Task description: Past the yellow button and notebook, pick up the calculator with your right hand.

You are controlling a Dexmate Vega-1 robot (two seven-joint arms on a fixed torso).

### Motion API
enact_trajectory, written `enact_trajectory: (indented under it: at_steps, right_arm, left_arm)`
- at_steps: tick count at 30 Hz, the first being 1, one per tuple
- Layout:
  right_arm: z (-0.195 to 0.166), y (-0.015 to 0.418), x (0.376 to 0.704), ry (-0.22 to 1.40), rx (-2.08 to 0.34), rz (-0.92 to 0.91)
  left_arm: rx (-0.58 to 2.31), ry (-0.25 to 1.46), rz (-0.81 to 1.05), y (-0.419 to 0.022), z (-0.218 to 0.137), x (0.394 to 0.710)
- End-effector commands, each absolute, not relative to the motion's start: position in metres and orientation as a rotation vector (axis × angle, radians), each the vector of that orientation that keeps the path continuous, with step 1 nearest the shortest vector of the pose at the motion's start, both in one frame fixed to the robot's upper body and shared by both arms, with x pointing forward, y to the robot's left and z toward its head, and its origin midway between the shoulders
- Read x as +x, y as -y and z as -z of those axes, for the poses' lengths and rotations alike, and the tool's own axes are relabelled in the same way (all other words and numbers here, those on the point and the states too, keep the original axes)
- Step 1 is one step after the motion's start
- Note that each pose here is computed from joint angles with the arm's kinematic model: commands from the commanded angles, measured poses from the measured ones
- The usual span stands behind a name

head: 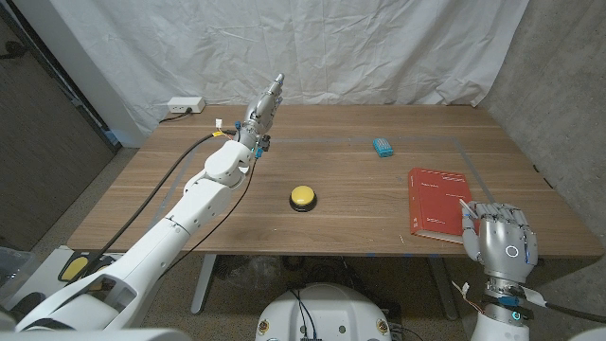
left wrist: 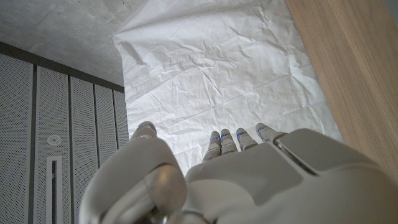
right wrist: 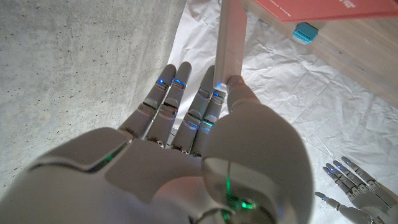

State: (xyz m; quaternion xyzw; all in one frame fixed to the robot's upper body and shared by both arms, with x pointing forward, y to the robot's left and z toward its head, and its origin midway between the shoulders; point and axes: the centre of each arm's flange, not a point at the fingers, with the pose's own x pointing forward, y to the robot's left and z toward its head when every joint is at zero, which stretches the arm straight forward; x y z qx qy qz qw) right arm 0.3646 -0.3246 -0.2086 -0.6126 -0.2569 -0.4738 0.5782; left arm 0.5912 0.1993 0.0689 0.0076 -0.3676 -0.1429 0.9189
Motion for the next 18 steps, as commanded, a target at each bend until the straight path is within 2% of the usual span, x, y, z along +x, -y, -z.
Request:
enact_trajectory:
  at_steps: [1,18]
  right_arm:
    - [0.193,0.325,0.355,0.572,-1.395,1.037]
    - [0.171,0.320,0.353,0.532,-1.312,0.944]
  left_arm:
    - [0.010,0.757,0.295,-0.199,-0.068,0.592]
    - [0.006,0.746,0.292,-0.208,-0.065,0.597]
